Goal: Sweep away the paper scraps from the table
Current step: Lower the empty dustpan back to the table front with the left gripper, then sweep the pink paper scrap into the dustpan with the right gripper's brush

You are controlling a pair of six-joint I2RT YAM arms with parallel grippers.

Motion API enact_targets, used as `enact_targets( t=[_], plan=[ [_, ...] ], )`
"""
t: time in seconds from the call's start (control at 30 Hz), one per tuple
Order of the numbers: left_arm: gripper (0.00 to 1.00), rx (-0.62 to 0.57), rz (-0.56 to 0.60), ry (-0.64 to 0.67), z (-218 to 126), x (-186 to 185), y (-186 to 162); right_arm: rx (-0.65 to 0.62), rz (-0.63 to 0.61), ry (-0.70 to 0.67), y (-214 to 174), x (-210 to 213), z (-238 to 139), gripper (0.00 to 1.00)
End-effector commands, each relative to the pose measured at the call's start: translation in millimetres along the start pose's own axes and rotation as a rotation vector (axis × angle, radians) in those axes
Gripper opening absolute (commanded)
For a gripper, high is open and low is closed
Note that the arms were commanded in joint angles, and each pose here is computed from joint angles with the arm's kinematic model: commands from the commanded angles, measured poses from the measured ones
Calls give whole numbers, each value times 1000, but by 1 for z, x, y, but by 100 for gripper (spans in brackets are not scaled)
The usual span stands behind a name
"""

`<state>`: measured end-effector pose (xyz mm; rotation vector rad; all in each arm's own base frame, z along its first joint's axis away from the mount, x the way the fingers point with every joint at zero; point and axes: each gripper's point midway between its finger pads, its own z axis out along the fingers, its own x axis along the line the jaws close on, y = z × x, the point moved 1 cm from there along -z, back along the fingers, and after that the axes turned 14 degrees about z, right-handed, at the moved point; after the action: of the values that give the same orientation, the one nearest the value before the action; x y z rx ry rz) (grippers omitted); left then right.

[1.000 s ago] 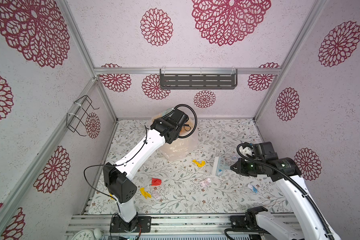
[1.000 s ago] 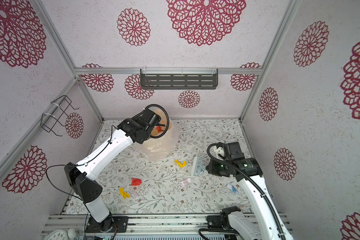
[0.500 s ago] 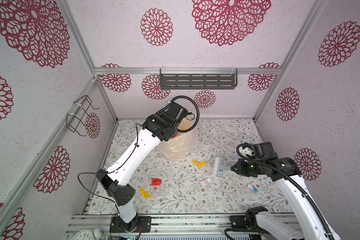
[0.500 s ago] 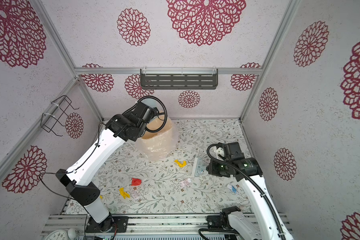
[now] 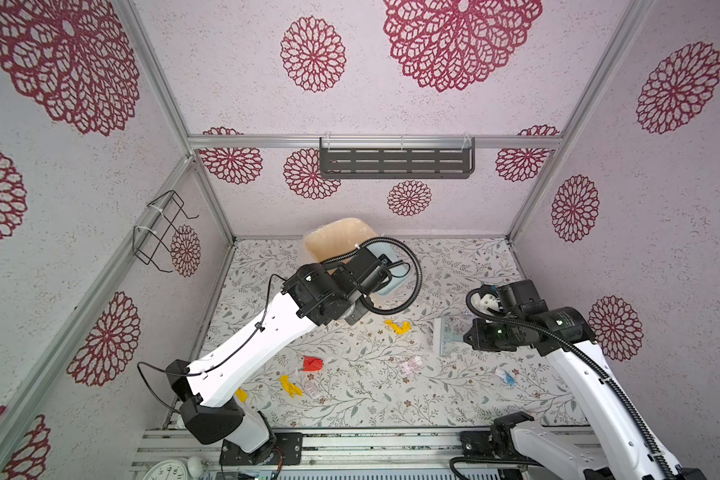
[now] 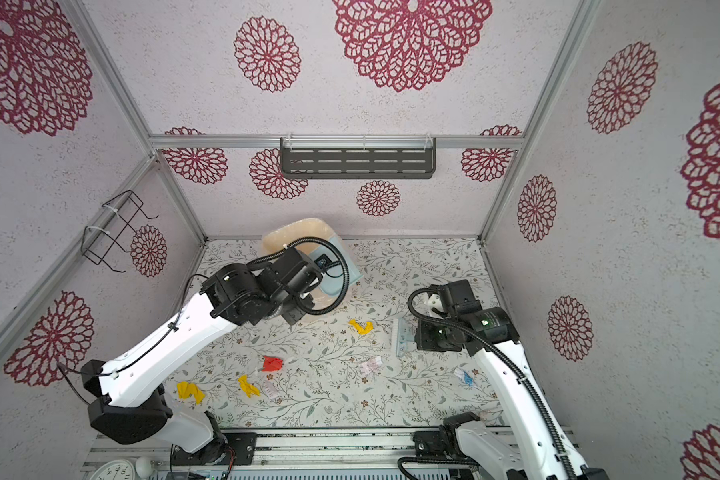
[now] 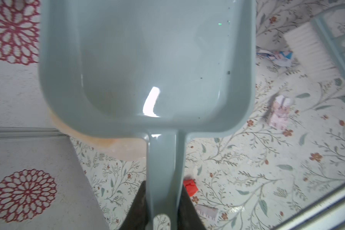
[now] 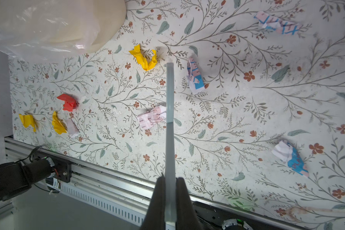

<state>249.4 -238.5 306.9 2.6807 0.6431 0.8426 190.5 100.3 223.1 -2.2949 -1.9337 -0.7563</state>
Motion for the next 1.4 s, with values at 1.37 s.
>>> enact_targets(
  t=[1.37],
  plan=[
    [0, 287, -279, -554, 96, -228, -128, 58, -360, -244, 6, 36, 41, 0]
  ],
)
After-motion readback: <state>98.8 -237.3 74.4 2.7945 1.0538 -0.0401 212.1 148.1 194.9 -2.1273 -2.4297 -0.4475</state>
